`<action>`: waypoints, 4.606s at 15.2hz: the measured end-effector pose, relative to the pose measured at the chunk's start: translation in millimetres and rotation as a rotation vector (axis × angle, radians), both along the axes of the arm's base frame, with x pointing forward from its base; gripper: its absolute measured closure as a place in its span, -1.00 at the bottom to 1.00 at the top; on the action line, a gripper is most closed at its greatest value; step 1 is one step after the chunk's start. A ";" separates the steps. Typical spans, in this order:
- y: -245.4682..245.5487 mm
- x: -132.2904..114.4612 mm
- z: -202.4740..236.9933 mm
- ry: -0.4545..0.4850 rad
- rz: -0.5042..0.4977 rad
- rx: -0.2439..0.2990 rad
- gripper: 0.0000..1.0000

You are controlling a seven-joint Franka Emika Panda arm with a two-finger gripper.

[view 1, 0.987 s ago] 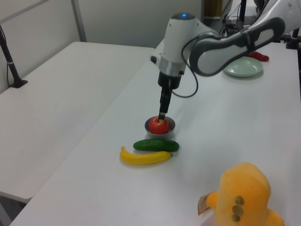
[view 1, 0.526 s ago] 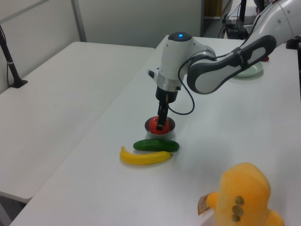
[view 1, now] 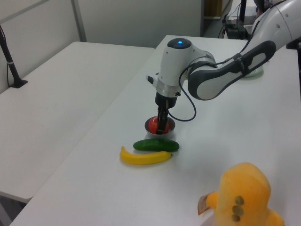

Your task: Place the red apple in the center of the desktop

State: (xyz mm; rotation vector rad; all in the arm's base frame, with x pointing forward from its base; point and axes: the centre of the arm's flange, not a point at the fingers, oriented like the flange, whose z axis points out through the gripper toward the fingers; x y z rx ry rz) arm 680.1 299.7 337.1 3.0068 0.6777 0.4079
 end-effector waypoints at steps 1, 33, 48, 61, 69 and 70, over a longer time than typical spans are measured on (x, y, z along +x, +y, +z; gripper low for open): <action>2.9 -0.8 1.9 -0.002 0.004 0.003 -0.45; -264.7 -157.9 68.1 0.224 -0.248 -0.082 -0.44; -288.5 -143.5 4.7 0.201 -0.255 -0.082 -0.99; -252.7 -123.0 263.8 0.158 -0.413 -0.024 -1.00; -248.2 -149.8 316.4 0.222 -0.413 0.093 -1.00; -247.9 -148.3 313.6 0.224 -0.390 0.093 -1.00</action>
